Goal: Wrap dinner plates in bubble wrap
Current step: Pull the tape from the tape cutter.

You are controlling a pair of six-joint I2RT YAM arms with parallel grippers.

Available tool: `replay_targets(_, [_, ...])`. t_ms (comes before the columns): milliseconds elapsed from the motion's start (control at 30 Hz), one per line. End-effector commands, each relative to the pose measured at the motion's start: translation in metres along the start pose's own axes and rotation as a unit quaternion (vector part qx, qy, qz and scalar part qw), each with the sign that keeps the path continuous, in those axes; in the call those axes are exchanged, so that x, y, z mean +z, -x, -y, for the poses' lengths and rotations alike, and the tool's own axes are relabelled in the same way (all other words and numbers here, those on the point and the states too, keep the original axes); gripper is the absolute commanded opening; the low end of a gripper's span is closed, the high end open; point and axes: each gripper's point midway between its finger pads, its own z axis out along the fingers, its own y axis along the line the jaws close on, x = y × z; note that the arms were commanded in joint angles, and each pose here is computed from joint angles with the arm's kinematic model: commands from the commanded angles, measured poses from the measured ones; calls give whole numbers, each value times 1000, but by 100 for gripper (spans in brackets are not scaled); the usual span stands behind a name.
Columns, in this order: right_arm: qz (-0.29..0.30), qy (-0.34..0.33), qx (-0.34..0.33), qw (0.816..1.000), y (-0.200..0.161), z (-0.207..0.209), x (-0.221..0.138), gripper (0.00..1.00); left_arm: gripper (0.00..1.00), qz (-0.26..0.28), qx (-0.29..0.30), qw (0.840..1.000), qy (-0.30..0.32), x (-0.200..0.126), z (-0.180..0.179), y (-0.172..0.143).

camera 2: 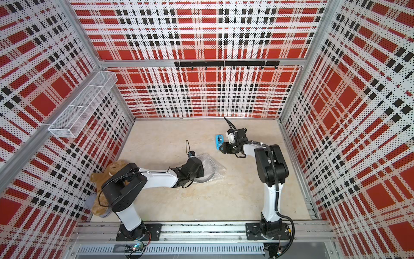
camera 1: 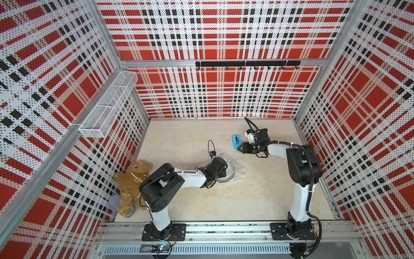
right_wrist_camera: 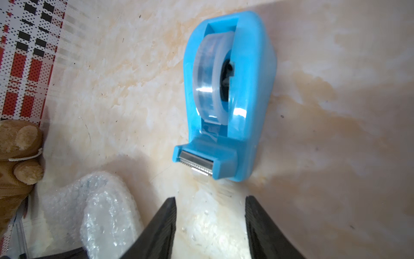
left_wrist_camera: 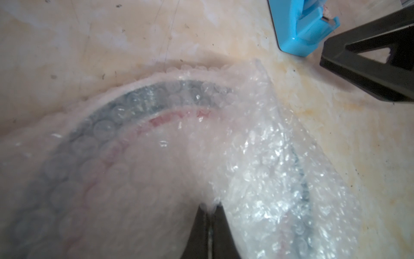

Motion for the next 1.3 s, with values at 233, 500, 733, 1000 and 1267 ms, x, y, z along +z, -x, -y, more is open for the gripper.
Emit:
replay_targets(233, [-2,23,-20,1000,-4,0,11,45,0,-140,42,984,104,1,-66,-83])
replay_targets(500, [-4,41,-21,999,-8,-2,16,39,0,-143,44,983,104,1,-66,-84])
replay_targets(733, [12,43,-22,999,-6,-3,15,31,0,-142,45,983,105,2,-66,-84])
replay_targets(1000, [20,33,-25,999,-5,-1,12,21,0,-144,49,983,105,3,-65,-85])
replay_targets(1267, [33,29,-27,999,-2,-6,-1,6,0,-146,53,982,104,4,-62,-86])
